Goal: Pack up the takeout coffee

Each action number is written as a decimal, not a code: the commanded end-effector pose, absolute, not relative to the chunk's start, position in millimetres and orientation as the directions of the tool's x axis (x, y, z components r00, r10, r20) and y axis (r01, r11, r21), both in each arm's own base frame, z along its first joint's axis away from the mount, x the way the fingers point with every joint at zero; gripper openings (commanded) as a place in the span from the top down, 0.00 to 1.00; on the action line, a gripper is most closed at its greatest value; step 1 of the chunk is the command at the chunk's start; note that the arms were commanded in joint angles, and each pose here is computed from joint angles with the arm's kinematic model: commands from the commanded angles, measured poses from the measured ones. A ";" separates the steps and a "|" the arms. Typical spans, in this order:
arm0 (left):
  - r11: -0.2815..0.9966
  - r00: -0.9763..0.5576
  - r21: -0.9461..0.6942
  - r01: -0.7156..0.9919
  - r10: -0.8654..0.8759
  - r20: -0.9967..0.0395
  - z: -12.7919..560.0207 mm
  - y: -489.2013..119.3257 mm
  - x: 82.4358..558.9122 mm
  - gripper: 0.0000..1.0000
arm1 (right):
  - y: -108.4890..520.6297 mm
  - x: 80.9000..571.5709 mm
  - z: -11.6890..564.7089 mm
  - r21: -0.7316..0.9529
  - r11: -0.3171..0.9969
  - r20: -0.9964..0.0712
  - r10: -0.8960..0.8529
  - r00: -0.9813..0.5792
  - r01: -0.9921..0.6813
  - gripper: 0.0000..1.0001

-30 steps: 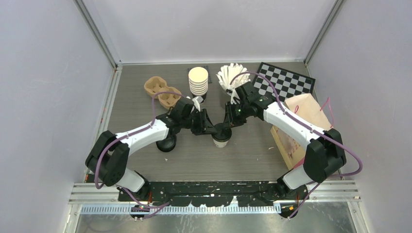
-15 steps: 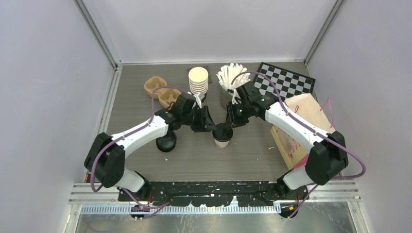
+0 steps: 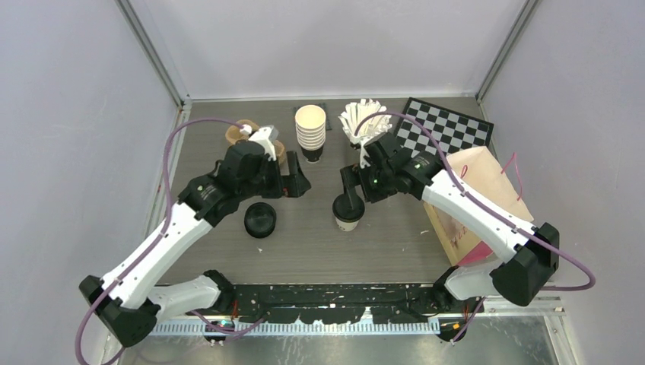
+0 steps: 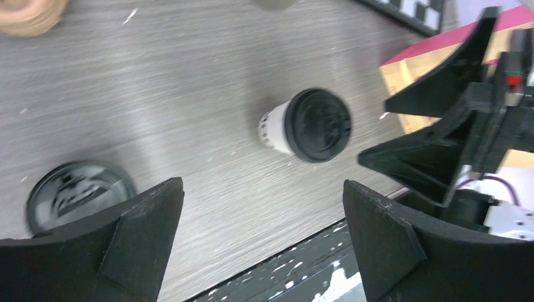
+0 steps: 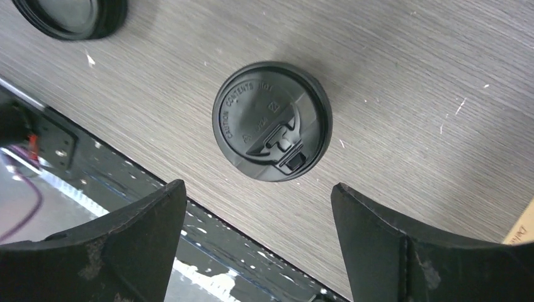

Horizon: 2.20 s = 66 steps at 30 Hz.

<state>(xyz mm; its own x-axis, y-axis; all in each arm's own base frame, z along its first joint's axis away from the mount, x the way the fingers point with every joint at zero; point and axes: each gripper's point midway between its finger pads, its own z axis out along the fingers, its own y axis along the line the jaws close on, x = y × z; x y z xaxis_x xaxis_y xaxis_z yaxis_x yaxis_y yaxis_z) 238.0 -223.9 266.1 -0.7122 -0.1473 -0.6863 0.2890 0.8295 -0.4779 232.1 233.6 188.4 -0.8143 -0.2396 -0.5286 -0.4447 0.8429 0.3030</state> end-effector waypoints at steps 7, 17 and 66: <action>0.938 -0.696 -0.267 0.219 -0.041 -0.717 214.6 -143.5 194.0 0.00 | 247.0 238.5 186.8 0.102 0.839 -0.592 -0.380 -0.711 -0.534 0.09; 0.931 -0.669 -0.282 0.232 -0.057 -0.741 199.2 -133.9 182.4 0.00 | 252.9 251.9 167.5 0.049 0.841 -0.542 -0.432 -0.721 -0.540 0.08; 0.952 -0.689 -0.239 0.191 -0.043 -0.723 189.8 -127.4 185.0 0.00 | 173.4 362.9 151.0 0.046 0.974 -0.505 -0.169 -0.847 -0.222 0.23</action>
<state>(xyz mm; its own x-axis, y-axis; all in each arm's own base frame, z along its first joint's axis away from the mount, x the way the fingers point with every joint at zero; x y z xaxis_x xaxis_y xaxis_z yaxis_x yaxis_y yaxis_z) 179.9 -130.1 182.6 -0.7094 -0.0371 -0.7038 0.2020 0.9460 -0.2535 341.3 174.5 134.8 -0.8661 -0.2005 -0.4579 -0.2494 0.9672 0.0482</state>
